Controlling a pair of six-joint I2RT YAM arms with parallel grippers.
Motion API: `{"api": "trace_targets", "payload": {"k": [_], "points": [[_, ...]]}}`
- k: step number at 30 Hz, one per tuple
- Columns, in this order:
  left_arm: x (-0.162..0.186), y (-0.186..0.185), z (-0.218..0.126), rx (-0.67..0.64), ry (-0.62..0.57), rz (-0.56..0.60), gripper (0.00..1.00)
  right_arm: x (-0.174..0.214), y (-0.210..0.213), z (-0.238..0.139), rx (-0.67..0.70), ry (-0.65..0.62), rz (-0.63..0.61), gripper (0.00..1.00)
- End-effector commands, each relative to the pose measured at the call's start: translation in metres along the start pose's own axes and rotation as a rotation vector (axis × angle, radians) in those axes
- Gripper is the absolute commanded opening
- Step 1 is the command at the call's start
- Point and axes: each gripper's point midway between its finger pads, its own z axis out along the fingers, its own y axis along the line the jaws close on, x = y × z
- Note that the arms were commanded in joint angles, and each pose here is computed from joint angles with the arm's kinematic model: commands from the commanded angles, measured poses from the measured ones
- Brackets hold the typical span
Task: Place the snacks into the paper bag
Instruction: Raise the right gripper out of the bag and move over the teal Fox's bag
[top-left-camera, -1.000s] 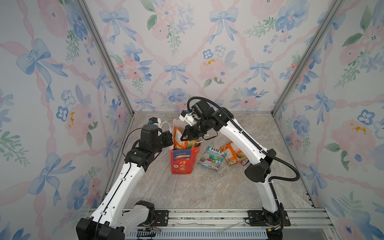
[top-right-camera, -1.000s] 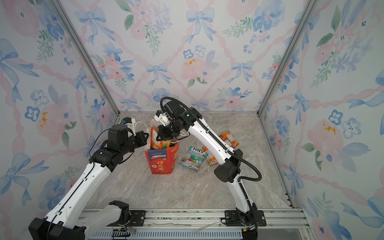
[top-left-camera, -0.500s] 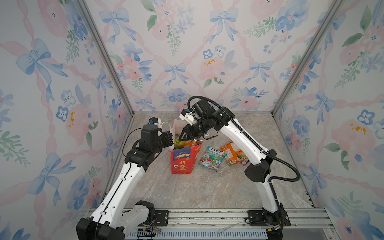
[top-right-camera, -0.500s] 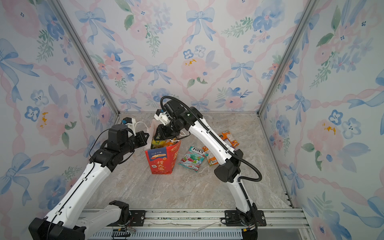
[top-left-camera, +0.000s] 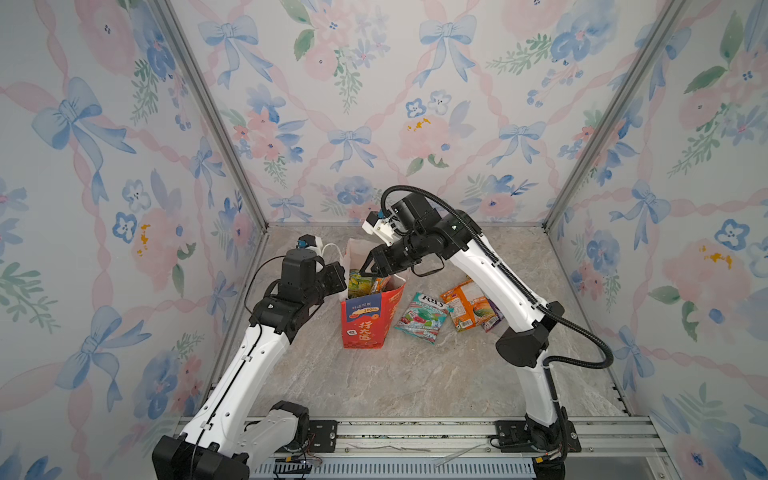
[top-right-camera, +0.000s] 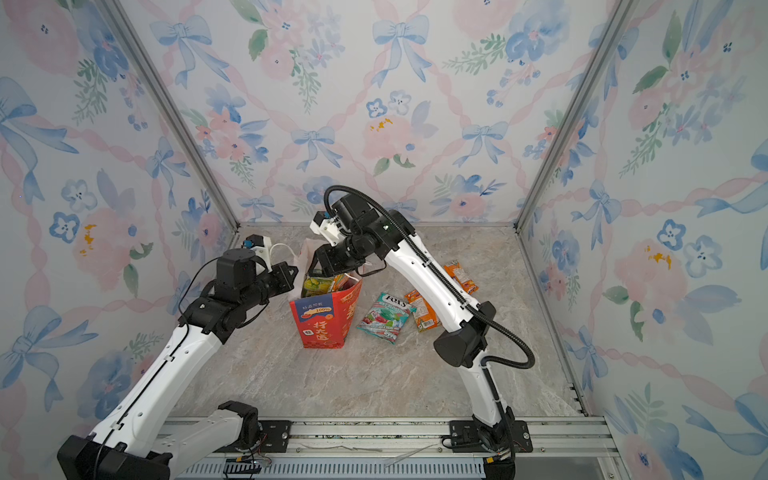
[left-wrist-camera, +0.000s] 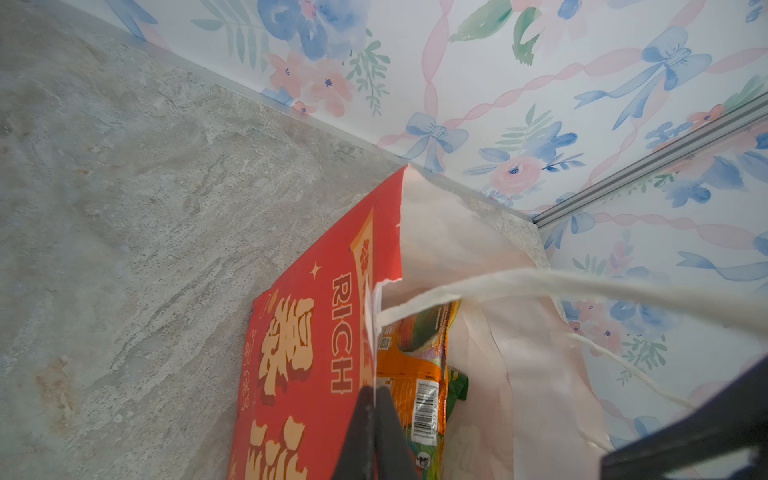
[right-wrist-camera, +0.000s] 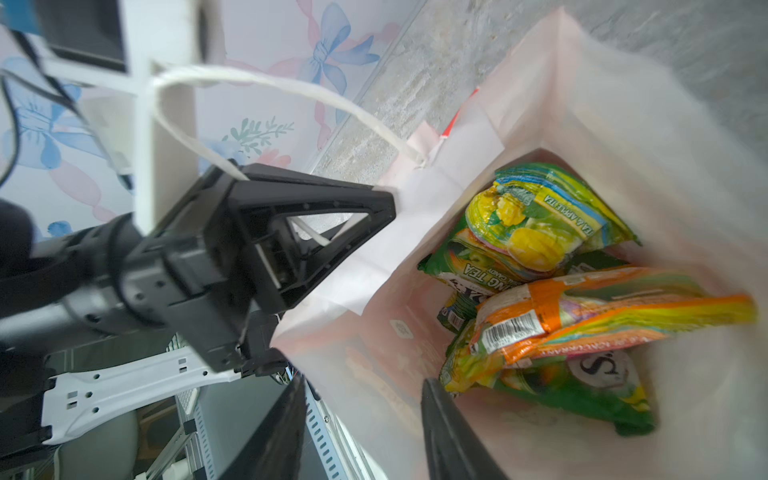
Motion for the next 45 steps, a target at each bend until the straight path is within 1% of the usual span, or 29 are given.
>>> {"api": "trace_targets", "payload": {"k": [1, 5, 9, 10, 12, 16, 22, 26, 28, 31, 32, 37, 42, 43, 45], "points": [[0.000, 0.004, -0.001, -0.005, -0.004, 0.012, 0.00, -0.011, 0.027, -0.069, 0.012, -0.147, -0.095, 0.53], [0.000, 0.005, -0.001, -0.006, -0.005, 0.010, 0.00, -0.007, 0.030, -0.104, 0.047, -0.221, -0.111, 0.57], [0.001, 0.006, -0.001, -0.009, -0.004, 0.008, 0.00, 0.002, 0.010, -0.136, 0.142, -0.288, -0.069, 0.60], [0.001, 0.007, -0.001, -0.010, -0.005, 0.008, 0.00, 0.005, 0.005, -0.147, 0.158, -0.314, -0.047, 0.60], [0.001, 0.008, -0.001, -0.013, -0.005, 0.007, 0.00, 0.014, -0.014, -0.153, 0.174, -0.337, 0.027, 0.61], [0.000, 0.012, -0.003, -0.019, -0.012, 0.002, 0.00, 0.044, -0.060, -0.147, 0.211, -0.336, 0.197, 0.64], [0.000, 0.016, -0.004, -0.020, -0.011, -0.008, 0.00, 0.090, -0.110, -0.124, 0.238, -0.319, 0.406, 0.68], [0.002, 0.020, -0.005, -0.026, -0.011, -0.015, 0.00, 0.109, -0.145, -0.094, 0.285, -0.292, 0.519, 0.68], [0.002, 0.021, -0.005, -0.027, -0.012, -0.014, 0.00, 0.110, -0.154, -0.076, 0.312, -0.269, 0.523, 0.68], [0.003, 0.023, -0.005, -0.028, -0.008, -0.017, 0.00, 0.110, -0.168, -0.053, 0.422, -0.205, 0.499, 0.68], [0.003, 0.024, -0.006, -0.028, -0.009, -0.017, 0.00, 0.109, -0.171, -0.044, 0.449, -0.177, 0.468, 0.68], [0.004, 0.026, -0.007, -0.030, -0.012, -0.022, 0.00, 0.102, -0.192, -0.002, 0.530, -0.104, 0.454, 0.68], [0.003, 0.029, -0.008, -0.032, -0.015, -0.024, 0.00, 0.102, -0.216, 0.021, 0.574, -0.101, 0.481, 0.68], [0.003, 0.030, -0.008, -0.032, -0.013, -0.025, 0.00, 0.103, -0.218, 0.025, 0.573, -0.105, 0.509, 0.68], [0.004, 0.032, -0.007, -0.035, -0.011, -0.025, 0.00, 0.104, -0.223, 0.034, 0.572, -0.103, 0.527, 0.69]]}}
